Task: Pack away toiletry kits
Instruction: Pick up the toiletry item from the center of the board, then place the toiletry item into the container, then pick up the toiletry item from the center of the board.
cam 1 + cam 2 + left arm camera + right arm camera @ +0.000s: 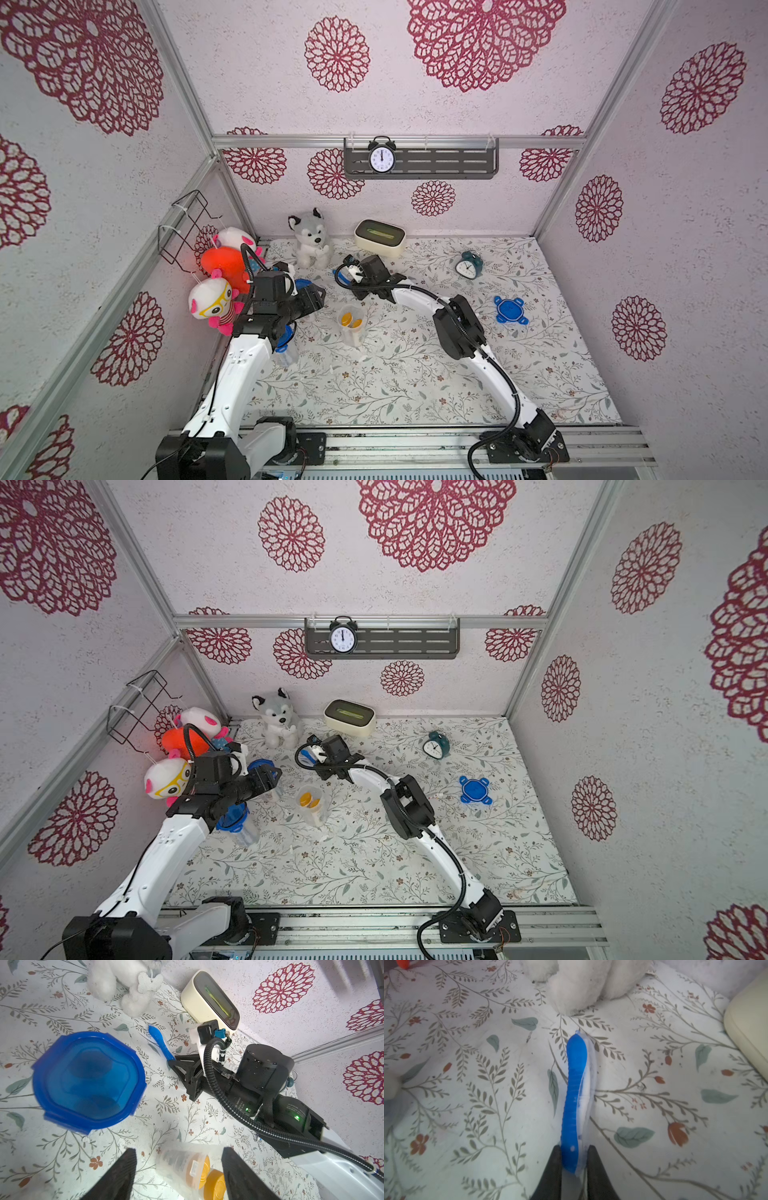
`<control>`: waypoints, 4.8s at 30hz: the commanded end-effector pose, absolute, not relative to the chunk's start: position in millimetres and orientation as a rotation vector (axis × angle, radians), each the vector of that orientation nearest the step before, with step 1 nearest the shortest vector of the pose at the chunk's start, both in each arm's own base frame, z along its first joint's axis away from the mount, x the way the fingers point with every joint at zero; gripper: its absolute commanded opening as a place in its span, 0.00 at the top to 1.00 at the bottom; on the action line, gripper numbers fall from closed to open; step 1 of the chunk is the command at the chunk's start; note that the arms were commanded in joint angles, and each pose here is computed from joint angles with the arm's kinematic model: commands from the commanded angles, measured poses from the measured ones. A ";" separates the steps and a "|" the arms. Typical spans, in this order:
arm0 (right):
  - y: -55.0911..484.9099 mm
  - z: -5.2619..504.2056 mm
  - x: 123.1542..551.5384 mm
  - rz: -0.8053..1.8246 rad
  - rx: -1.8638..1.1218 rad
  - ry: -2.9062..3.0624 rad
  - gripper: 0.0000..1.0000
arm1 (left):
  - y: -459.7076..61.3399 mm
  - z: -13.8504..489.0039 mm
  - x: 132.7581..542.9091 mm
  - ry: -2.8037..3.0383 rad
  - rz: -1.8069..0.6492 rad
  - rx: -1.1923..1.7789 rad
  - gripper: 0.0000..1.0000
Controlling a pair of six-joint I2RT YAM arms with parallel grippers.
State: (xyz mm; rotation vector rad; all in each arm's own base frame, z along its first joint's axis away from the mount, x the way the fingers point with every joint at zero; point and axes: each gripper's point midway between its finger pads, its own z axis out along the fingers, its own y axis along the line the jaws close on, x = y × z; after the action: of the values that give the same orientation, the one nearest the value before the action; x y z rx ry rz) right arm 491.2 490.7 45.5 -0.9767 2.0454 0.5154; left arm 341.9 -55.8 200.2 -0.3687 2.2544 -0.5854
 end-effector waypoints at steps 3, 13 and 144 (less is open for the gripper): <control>473.8 149.7 487.0 0.605 -0.862 1.878 0.89 | -55.6 204.3 345.8 2.233 -0.604 -0.374 0.32; 404.7 200.8 424.5 0.669 -0.864 1.951 0.92 | -67.9 223.5 348.4 2.130 -0.565 -0.278 0.32; 71.6 30.7 394.2 0.340 0.970 2.621 0.63 | -111.4 179.5 320.3 2.281 -0.670 -0.197 0.27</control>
State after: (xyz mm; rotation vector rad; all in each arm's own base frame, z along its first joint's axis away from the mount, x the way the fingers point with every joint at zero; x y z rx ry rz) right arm 386.7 67.4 28.4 0.9690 2.6332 0.3226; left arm 322.1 -111.7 175.3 -0.2089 2.2905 -0.6835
